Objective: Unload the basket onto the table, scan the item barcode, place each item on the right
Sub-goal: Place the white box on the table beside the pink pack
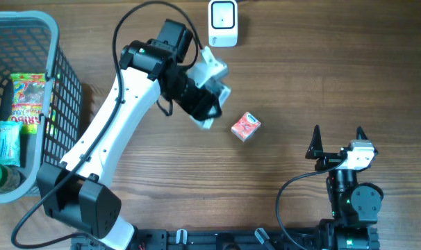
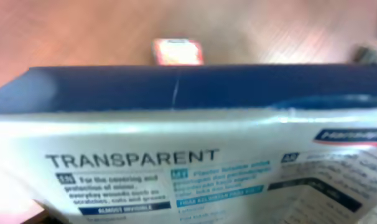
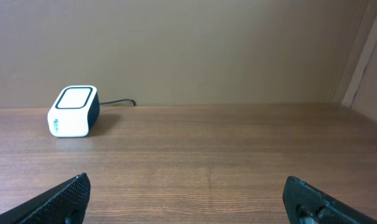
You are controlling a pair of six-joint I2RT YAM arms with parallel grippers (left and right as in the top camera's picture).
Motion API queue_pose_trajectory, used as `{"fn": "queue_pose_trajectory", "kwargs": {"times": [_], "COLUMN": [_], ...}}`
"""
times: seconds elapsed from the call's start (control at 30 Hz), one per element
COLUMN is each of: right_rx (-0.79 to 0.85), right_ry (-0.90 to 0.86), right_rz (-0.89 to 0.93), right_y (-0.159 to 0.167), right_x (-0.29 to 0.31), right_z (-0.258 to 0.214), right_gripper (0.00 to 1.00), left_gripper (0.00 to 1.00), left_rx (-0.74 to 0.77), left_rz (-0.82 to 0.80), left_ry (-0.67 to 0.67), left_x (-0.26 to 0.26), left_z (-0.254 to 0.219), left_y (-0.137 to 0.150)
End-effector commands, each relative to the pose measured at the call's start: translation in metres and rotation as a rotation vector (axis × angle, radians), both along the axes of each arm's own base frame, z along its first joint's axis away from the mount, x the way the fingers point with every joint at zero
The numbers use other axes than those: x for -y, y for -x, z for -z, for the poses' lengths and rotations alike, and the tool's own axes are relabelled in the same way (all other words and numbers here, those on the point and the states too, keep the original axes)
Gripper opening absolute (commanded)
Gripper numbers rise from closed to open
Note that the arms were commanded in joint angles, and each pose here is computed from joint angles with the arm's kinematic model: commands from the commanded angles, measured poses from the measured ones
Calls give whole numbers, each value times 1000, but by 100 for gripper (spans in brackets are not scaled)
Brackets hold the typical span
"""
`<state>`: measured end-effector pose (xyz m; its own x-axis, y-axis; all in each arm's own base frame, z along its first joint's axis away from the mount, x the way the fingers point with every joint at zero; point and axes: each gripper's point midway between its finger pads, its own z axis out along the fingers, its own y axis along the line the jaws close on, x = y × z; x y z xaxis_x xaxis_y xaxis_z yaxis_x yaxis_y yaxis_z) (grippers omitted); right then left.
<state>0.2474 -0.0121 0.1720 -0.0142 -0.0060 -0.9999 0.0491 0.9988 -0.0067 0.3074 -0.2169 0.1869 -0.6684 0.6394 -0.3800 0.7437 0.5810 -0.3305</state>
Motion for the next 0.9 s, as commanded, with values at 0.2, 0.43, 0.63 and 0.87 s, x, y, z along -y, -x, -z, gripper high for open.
{"fn": "queue_pose_trajectory", "kwargs": {"times": [0.2, 0.43, 0.63, 0.87], "right_rx": [10, 10, 10, 10], "right_ry": [18, 17, 18, 18], "right_rz": [-6, -6, -6, -6], "right_y": [0, 0, 0, 0], "right_x": [-1, -1, -1, -1], "right_z": [-2, -2, -2, -2], "right_gripper": [100, 100, 100, 100], "left_gripper": [71, 88, 100, 100], "left_rx": [-164, -299, -326, 188], "left_rz": [-278, -289, -290, -713], "left_ry": [-158, -237, -296, -224], "left_x": [-5, -9, -21, -104], "left_z": [84, 135, 120, -108], "left_y": [-41, -33, -23, -63]}}
